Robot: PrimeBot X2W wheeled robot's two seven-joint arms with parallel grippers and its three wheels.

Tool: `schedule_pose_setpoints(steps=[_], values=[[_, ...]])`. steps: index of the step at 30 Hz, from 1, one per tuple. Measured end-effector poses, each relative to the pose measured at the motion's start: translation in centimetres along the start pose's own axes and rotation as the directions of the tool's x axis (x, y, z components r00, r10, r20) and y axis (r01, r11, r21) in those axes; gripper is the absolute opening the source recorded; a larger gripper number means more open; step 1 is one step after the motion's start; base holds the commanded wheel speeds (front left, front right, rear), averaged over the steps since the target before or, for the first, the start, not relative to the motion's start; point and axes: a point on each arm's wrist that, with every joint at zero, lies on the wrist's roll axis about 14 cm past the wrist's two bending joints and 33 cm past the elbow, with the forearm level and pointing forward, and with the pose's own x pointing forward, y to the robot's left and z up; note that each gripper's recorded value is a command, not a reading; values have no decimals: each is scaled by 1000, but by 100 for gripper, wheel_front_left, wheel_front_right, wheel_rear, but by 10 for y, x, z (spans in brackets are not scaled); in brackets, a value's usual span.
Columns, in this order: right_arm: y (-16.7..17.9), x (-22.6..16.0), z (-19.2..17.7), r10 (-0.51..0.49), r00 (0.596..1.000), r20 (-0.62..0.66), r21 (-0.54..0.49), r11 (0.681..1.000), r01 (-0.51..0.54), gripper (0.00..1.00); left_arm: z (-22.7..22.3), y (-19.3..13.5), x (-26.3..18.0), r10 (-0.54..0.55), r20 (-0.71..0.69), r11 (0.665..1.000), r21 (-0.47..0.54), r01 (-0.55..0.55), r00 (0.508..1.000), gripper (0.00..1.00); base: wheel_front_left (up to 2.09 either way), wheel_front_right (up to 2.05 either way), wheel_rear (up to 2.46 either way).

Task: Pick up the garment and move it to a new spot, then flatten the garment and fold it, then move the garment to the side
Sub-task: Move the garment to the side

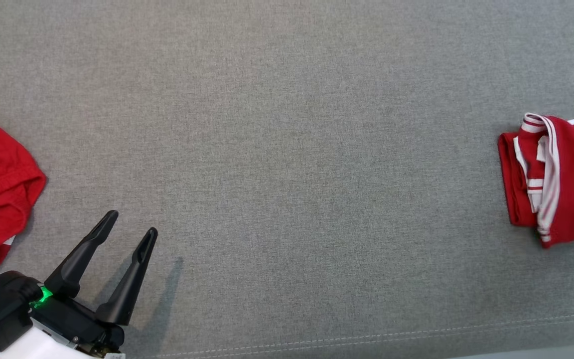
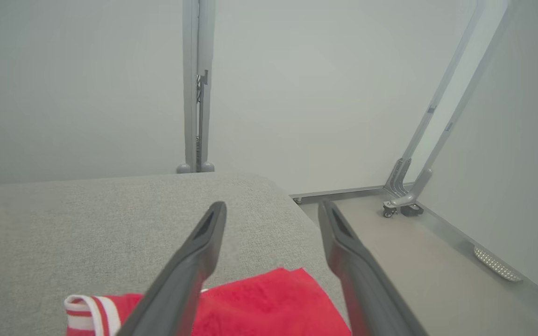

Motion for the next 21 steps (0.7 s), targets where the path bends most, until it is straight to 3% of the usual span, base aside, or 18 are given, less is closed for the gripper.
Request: schedule_pose_setpoints(steps=[4,10,21], values=[[27,-1,33,84,991,106,1,996,-85,100,3,-3,-1,9,18,1000,-5,-9,1000,100,0,0,0],[67,-25,79,221,945,242,6,973,-229,100,8,3,-8,71,49,997,-14,-70,996,100,0,0,0],[95,-81,72,344,903,257,104,919,-379,100,7,16,-39,220,79,975,-4,-220,972,100,0,0,0]])
